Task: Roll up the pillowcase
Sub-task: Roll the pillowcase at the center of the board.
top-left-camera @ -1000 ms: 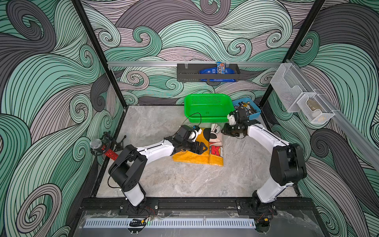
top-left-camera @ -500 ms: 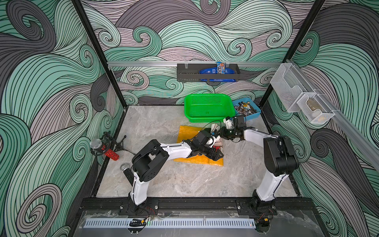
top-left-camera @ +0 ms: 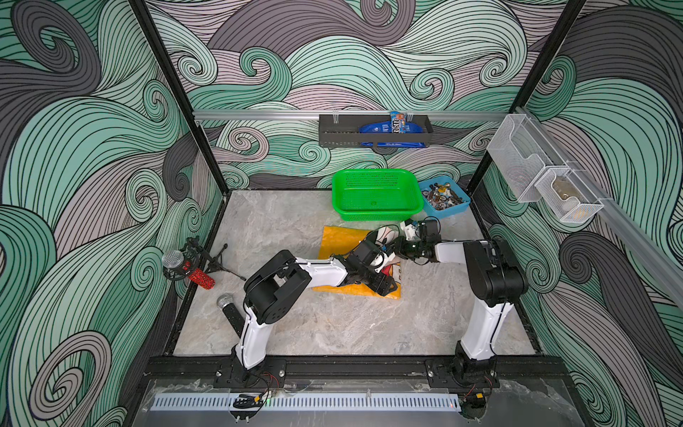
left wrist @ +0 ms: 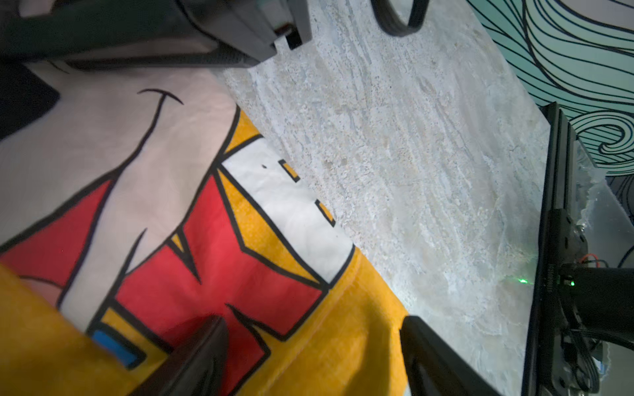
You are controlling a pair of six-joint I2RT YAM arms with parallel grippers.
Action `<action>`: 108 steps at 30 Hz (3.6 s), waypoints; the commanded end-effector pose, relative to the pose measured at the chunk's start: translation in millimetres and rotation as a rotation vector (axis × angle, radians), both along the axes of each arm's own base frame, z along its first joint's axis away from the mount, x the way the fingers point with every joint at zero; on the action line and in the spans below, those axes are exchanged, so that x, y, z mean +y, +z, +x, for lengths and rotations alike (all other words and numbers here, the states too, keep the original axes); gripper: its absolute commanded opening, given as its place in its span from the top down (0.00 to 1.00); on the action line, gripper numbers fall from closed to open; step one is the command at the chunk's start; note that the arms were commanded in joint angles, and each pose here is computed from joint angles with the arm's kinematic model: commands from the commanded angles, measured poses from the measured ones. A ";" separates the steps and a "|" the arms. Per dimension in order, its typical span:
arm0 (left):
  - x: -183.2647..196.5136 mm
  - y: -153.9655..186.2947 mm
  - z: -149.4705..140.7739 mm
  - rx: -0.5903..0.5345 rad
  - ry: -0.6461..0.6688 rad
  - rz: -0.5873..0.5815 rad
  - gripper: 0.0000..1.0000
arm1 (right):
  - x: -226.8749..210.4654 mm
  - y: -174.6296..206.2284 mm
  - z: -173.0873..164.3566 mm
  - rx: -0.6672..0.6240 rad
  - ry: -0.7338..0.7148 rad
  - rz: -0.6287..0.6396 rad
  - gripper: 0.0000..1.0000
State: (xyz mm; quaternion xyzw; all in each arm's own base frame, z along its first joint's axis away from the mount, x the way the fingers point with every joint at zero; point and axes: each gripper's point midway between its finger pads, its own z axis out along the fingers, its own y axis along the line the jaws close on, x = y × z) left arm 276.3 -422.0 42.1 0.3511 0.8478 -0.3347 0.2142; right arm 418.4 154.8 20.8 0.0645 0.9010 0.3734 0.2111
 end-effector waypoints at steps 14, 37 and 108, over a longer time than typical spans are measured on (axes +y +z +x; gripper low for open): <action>18.4 -10.6 -20.7 0.075 -0.008 0.064 0.18 | 34.0 36.9 24.7 -0.091 0.005 0.189 0.73; 33.5 18.6 -35.1 0.071 -0.009 0.025 0.18 | 37.8 48.5 39.1 -0.143 -0.021 0.077 0.70; 106.7 40.7 51.0 0.025 0.266 0.036 0.17 | -46.8 46.7 -67.9 0.119 -0.024 -0.324 0.73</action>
